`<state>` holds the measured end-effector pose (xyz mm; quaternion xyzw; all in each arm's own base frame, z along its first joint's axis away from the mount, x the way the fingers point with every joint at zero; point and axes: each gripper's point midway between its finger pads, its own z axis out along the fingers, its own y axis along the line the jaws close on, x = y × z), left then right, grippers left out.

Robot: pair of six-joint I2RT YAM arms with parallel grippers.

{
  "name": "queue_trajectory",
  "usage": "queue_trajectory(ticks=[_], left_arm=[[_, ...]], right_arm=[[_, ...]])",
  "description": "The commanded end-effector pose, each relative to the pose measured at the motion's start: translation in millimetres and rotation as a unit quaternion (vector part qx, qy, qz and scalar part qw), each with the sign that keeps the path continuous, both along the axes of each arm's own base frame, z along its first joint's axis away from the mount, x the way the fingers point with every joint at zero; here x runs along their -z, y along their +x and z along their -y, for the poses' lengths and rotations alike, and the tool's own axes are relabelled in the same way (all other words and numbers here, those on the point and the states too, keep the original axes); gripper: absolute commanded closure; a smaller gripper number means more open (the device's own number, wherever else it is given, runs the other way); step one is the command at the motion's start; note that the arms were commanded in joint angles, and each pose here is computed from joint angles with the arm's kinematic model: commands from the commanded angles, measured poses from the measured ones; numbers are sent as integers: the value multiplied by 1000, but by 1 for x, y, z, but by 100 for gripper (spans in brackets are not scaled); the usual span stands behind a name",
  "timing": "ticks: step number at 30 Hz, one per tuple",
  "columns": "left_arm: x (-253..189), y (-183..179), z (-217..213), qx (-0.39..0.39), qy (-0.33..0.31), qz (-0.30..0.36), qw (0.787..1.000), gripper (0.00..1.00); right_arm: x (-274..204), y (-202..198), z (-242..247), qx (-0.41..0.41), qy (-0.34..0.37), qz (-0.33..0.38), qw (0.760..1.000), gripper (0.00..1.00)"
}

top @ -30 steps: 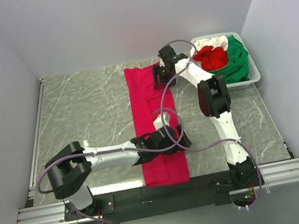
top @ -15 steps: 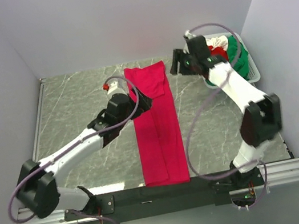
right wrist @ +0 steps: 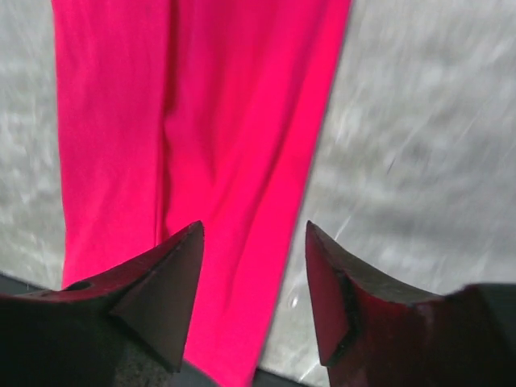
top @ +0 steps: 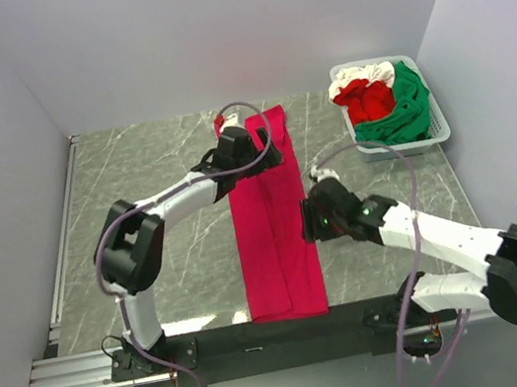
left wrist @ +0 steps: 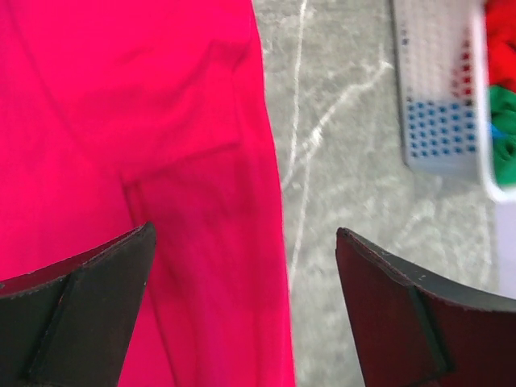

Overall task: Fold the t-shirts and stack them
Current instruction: Fold the tshirt

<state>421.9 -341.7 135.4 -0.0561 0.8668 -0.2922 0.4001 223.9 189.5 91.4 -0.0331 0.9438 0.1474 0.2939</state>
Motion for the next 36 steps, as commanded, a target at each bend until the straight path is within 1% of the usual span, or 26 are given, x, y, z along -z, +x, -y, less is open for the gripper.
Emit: queue_trajectory(ticks=[1, 3, 4, 5, 10, 11, 14, 17, 24, 32, 36], left_arm=[[-7, 21, 17, 25, 3, 27, 999, 1], [5, 33, 22, 28, 7, 22, 999, 1], [6, 36, 26, 30, 4, 27, 999, 1], [15, 40, 28, 31, 6, 24, 999, 1], [32, 52, 34, 33, 14, 32, 999, 1], [35, 55, 36, 33, 14, 34, 999, 1], [45, 61, 38, 34, 24, 34, 999, 1], [54, 64, 36, 29, 33, 31, 999, 1], [63, 65, 25, 20, 33, 21, 999, 1], [62, 68, 19, 21, 41, 20, 999, 1], [66, 71, 16, 21, 38, 15, 999, 1]], right_arm=[[2, -26, -2, 37, 24, -2, 999, 41], [9, -42, -2, 31, 18, -14, 999, 43], [7, -55, -12, 17, 28, -17, 999, 44], [10, -63, -14, 12, 25, -23, 999, 44], [11, -91, -34, -18, 33, -38, 999, 46], [11, -102, -42, -38, 35, -42, 998, 46], [19, -117, -56, -60, 27, -55, 996, 46], [31, -130, -65, -77, 4, -68, 995, 46], [55, -147, -77, -94, -46, -87, 991, 47], [66, -159, -85, -104, -58, -109, 987, 48], [79, -161, -81, -98, -80, -117, 985, 51]])
